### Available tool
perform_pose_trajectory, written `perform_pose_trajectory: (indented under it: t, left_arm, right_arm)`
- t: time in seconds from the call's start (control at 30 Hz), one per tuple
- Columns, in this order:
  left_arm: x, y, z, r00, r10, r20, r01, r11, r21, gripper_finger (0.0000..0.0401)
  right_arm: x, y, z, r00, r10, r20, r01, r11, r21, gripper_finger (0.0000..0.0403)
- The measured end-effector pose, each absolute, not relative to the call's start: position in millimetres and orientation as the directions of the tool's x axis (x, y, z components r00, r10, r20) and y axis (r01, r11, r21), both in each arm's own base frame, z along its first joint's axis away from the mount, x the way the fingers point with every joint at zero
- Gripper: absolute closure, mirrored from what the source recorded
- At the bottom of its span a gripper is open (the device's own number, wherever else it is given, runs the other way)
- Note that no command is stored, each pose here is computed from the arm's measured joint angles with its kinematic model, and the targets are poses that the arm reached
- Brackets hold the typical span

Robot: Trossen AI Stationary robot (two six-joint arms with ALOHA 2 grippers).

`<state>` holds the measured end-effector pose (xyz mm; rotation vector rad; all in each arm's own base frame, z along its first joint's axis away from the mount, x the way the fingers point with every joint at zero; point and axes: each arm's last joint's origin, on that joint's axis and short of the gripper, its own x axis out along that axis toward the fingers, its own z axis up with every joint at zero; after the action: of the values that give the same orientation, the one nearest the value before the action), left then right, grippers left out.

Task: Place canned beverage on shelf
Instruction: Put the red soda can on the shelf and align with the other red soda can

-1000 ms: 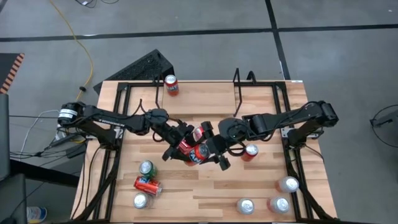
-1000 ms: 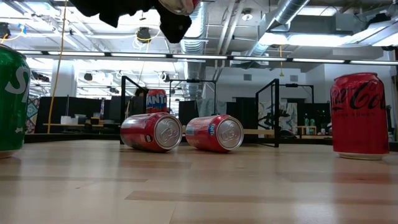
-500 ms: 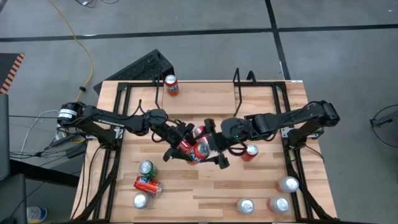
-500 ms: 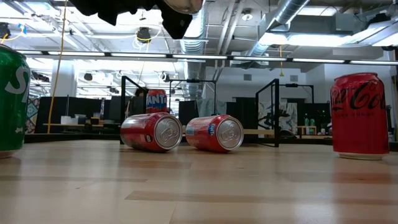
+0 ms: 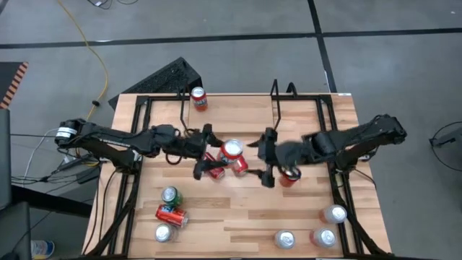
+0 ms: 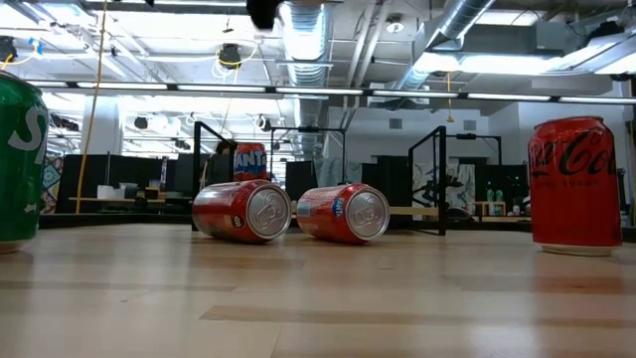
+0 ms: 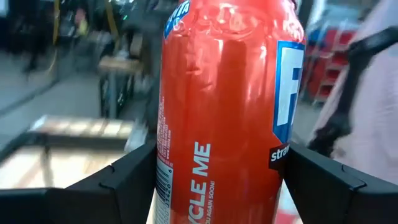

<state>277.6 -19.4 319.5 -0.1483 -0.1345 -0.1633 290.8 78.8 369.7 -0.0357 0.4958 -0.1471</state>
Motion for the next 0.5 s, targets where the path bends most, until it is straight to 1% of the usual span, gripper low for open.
perform_pose_trajectory:
  t: [0.13, 0.23, 0.33, 0.5]
  left_arm:
    - [265.2, -28.4, 336.1, 0.952, -0.192, 0.240, 0.212, 0.975, -0.062, 0.0115]
    - [256.5, -33.3, 343.0, 0.935, -0.208, 0.288, 0.223, 0.975, -0.021, 0.0115]
    - [247.6, -35.8, 326.9, 0.918, -0.209, 0.336, 0.222, 0.975, -0.002, 0.0115]
    - [228.2, -30.6, 286.3, 0.895, -0.110, 0.433, 0.160, 0.984, -0.080, 0.0114]
  right_arm:
    - [296.5, 87.6, 355.3, 0.921, -0.139, -0.363, 0.120, 0.990, -0.075, 0.0024]
    - [302.6, 89.5, 349.0, 0.957, -0.108, -0.271, 0.105, 0.994, -0.027, 0.0024]
    - [309.1, 92.6, 344.8, 0.976, -0.069, -0.207, 0.073, 0.997, 0.011, 0.0024]
    - [310.3, 94.1, 333.6, 0.975, -0.061, -0.213, 0.074, 0.996, 0.054, 0.0024]
